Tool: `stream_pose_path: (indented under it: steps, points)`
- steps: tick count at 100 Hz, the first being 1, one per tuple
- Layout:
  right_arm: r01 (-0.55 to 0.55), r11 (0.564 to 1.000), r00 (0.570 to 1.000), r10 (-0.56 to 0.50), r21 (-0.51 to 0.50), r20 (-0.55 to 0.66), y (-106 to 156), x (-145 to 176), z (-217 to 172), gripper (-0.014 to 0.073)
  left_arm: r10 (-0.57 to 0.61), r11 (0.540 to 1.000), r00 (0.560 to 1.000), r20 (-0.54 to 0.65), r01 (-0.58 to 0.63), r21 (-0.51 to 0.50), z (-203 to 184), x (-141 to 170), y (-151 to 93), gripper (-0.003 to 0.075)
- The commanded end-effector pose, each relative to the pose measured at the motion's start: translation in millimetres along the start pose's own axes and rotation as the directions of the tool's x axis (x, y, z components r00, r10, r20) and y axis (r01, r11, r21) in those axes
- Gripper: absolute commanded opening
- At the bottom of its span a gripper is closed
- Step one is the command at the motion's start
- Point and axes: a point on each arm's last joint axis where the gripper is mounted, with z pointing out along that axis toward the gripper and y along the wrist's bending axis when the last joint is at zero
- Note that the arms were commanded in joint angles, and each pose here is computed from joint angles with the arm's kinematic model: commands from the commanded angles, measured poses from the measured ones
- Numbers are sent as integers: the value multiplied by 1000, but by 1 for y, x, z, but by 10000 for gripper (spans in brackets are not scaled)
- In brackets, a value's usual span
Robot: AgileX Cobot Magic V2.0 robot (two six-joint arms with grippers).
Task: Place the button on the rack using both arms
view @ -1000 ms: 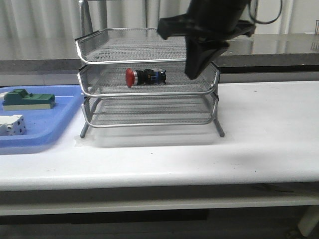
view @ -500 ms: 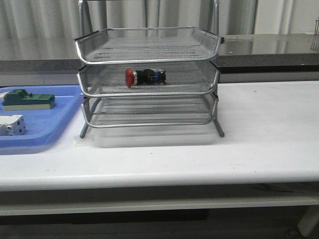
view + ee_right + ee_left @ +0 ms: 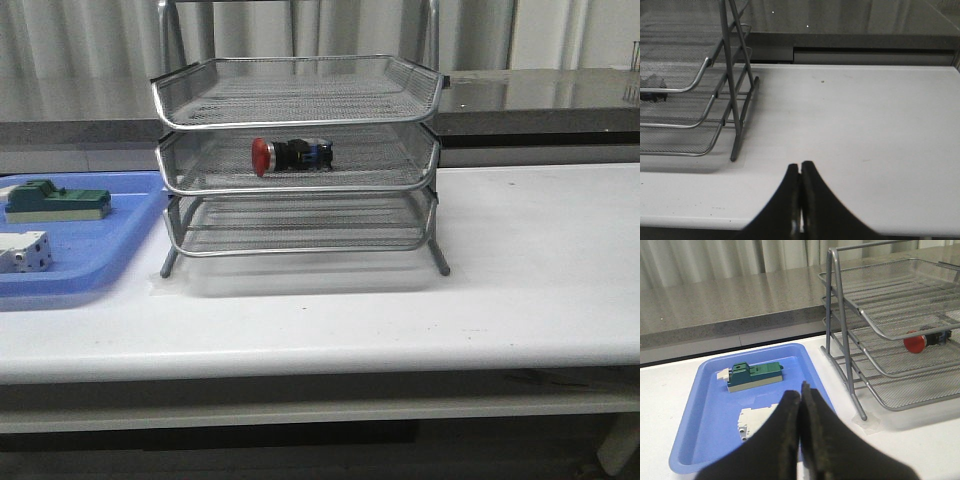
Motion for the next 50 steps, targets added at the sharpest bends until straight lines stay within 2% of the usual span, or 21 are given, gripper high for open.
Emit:
stream_pose_path:
  steps: [1, 16, 50]
  points:
    - [9, 1000, 988, -11, 12, 155, -1, -13, -14, -61, -17, 999, 995, 103, 21, -33, -1, -16, 4, -20]
    - [9, 1000, 982, -11, 12, 190, -1, -13, -23, -61, -17, 999, 995, 103, 21, -33, -1, -16, 4, -20]
    - [9, 1000, 983, -11, 12, 183, -1, -12, -22, -61, -17, 999, 995, 103, 21, -33, -1, -16, 4, -20]
